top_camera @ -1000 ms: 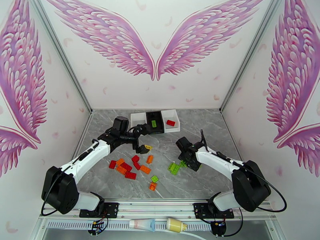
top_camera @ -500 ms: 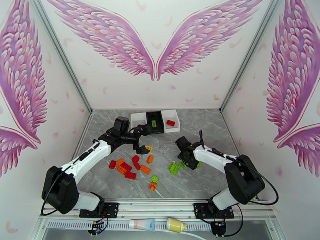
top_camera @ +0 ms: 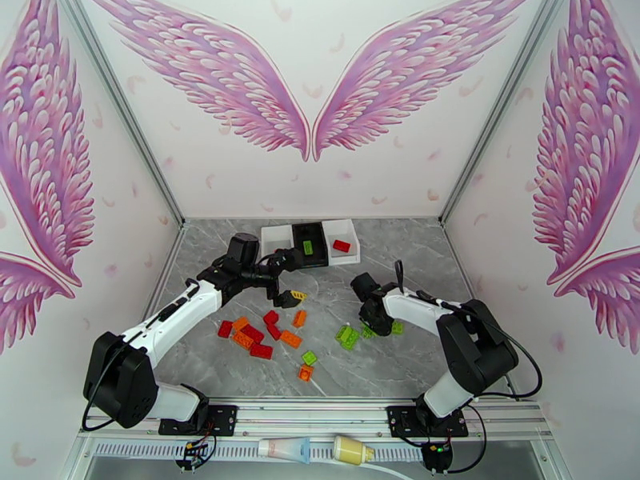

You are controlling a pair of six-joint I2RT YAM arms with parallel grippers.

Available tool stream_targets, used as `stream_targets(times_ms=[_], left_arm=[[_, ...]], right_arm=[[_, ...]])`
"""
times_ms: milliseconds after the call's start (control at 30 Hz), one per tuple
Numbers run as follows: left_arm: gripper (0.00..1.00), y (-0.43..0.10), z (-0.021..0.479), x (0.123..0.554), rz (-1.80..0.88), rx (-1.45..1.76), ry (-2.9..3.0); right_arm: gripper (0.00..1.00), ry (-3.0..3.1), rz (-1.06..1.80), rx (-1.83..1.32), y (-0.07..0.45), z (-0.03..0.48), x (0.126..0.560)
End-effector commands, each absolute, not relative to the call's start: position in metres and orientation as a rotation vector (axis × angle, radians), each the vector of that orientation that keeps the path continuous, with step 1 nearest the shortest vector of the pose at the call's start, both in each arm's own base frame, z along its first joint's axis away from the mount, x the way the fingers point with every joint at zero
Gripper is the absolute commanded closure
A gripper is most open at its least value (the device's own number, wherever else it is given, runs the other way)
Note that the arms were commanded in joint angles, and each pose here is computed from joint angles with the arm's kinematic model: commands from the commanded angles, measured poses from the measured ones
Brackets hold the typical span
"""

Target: Sort the legos into containers by color

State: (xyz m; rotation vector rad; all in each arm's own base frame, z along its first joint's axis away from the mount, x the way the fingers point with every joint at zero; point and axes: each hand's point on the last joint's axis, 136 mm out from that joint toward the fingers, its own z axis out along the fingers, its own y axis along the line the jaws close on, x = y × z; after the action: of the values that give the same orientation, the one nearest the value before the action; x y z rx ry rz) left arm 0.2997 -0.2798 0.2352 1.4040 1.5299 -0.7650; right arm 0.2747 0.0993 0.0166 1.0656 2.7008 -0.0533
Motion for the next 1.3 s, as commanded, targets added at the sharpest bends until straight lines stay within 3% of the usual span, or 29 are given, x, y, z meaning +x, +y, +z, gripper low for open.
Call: stream_targets(times_ms=[0, 200, 633, 967, 1267], left_arm=[[0.01, -0.274, 0.241, 0.298, -0.781, 1.388, 1.508], [0.01, -0.255, 0.247, 0.307, -0.781, 1.291, 1.541], [0.01, -0.191, 0.243, 0.327, -0.653, 1.028, 1.619], [0.01, -0.168, 0.228, 0.329, -0.611, 0.977, 1.682], [0.01, -0.159, 0.222, 0.325, -0.596, 0.979, 1.707]], right_arm=[[0.71, 2.683, -0.043, 1.022, 0.104, 0.035, 0.288], [0.68, 2.668, 0.010, 0.749, 0.134, 0.076, 0.324], [0.68, 2.453, 0.222, 0.164, 0.245, 0.143, 0.455], [0.67, 2.279, 0.243, -0.072, 0.297, 0.147, 0.527], [0.66, 2.215, 0.225, -0.123, 0.318, 0.137, 0.562]])
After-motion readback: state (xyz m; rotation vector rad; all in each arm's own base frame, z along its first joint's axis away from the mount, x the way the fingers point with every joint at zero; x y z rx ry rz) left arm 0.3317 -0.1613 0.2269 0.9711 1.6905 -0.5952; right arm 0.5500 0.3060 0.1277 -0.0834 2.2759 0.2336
